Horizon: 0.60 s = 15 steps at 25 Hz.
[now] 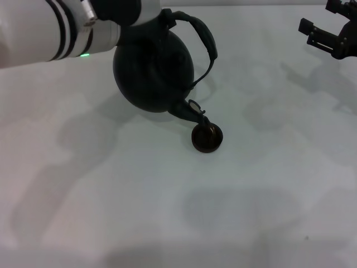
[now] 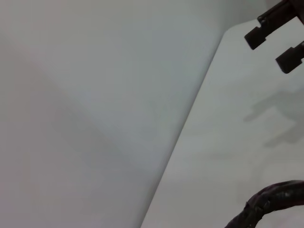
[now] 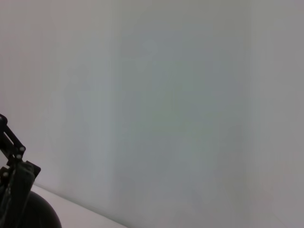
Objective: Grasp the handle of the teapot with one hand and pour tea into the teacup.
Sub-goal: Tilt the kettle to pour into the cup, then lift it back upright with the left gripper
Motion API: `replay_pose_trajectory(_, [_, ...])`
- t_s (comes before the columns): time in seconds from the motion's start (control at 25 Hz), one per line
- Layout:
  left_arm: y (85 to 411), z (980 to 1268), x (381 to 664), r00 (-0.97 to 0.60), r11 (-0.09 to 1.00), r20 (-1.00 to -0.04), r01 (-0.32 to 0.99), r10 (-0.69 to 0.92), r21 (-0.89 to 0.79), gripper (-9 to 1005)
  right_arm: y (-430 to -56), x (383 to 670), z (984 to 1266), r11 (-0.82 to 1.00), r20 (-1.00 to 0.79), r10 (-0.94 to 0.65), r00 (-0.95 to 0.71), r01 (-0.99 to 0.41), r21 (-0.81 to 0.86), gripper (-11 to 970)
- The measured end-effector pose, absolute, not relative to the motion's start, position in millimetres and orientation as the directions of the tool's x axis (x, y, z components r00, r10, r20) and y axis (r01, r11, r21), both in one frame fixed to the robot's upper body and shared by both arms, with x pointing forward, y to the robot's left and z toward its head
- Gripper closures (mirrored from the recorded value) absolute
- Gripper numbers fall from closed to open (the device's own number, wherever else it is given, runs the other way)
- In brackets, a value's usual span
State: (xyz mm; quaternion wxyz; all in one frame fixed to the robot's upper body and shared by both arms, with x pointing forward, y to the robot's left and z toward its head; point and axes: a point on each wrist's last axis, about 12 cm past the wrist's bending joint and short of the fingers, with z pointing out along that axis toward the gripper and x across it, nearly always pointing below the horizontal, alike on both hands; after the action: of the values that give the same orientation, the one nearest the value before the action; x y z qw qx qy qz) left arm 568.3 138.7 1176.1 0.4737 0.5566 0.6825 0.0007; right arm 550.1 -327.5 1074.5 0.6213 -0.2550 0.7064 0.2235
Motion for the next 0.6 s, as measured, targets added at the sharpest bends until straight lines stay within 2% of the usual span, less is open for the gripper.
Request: replay_pose_trajectory(0.6, [138.0, 1173.7, 568.2, 0.064, 0.37, -0.624, 0.756, 0.779, 0.54, 882, -326.0, 550.8, 1073.8, 0.768, -0.992, -0.086, -0.096, -0.641, -0.004, 116])
